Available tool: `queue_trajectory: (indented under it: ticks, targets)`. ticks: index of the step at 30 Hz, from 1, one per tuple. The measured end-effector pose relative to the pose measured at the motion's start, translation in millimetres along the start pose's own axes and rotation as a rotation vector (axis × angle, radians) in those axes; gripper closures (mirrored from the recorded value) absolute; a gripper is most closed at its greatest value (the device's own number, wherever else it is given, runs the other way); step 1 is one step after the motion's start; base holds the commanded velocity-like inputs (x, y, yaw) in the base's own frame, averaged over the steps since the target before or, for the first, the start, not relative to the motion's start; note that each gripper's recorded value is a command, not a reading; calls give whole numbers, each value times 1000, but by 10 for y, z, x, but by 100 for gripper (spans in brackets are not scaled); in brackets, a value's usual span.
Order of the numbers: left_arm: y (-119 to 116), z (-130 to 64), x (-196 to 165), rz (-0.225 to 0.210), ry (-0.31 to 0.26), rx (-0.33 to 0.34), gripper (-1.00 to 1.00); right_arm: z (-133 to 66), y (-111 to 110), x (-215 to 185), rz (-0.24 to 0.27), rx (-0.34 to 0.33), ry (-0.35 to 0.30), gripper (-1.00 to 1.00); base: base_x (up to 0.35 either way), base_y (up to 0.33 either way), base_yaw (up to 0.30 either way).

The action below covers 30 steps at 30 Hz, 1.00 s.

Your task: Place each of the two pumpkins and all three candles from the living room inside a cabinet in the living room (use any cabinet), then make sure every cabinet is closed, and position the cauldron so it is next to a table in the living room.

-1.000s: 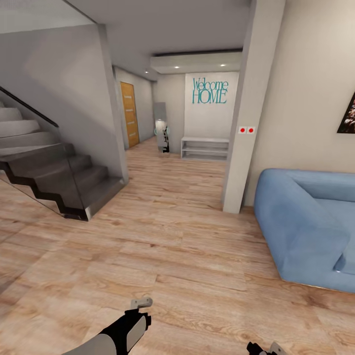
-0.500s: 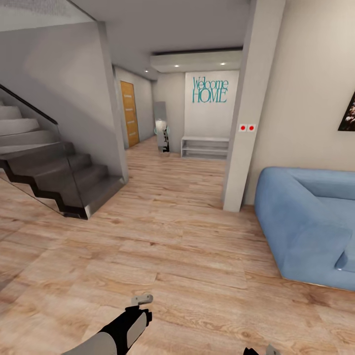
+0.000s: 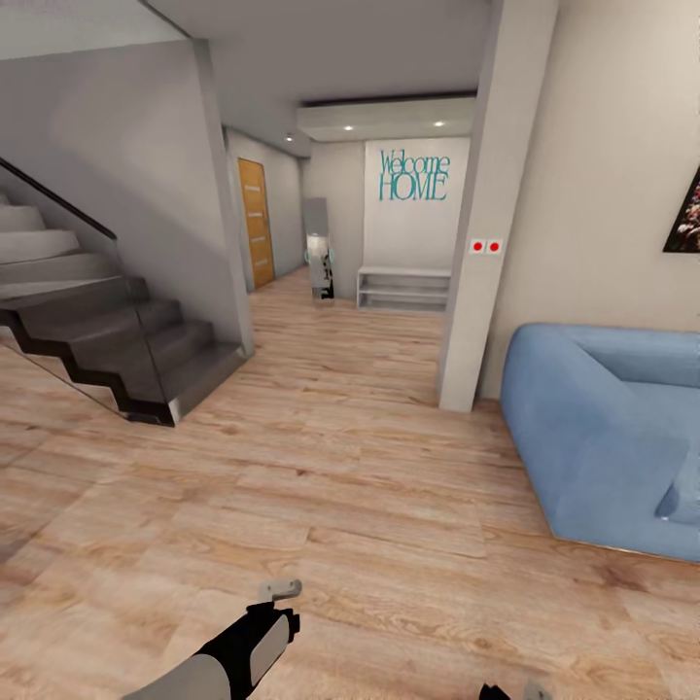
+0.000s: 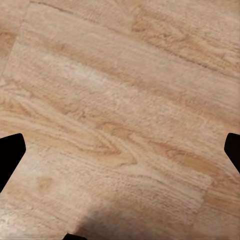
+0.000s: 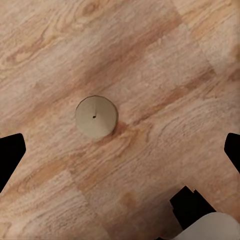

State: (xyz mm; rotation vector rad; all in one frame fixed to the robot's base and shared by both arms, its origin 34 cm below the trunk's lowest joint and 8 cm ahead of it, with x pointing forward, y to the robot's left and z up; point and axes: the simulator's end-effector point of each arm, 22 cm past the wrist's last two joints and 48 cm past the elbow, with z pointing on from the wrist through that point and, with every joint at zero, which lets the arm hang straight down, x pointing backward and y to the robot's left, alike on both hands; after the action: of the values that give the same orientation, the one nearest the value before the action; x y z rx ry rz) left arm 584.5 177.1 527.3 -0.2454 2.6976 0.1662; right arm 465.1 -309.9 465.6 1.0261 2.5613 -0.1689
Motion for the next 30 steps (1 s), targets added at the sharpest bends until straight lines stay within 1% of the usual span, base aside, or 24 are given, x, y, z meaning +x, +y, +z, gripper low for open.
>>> queue_trajectory:
  ticks: [4,7,9,15,20,22,23,24,26,27,30]
  targets:
    - [-4,63,37,0,0,0,-100,56,33,59,-1,-6,3,-100,-10,0,0]
    - [-8,111,66,0,0,0,-100,92,94,97,-41,-16,-3,-100,0,0,0]
    - [-10,143,87,0,1,0,-100,120,112,119,-54,-20,-5,-100,0,0,0]
    - [-17,241,146,0,0,0,-100,218,121,179,-62,-24,-6,-100,0,0,0]
    - [-27,323,207,-5,5,3,-100,313,75,184,-66,-20,-13,-100,0,0,0]
    - [-46,355,270,-22,24,10,-100,348,66,195,-69,-19,-15,-100,0,0,0]
    - [-63,369,327,-32,47,17,-100,366,61,197,-76,-18,-18,-100,0,0,0]
    - [-109,368,404,-47,89,33,-100,383,53,189,-96,-16,-26,-100,0,0,0]
    - [-239,327,345,-64,117,74,-100,416,45,179,-134,-12,-40,-100,0,0,0]
    - [-324,281,262,-65,125,101,-100,429,56,184,-153,-13,-46,-100,0,0,0]
    - [-501,157,126,-38,155,161,-100,469,101,218,-194,-21,-56,-100,0,0,0]
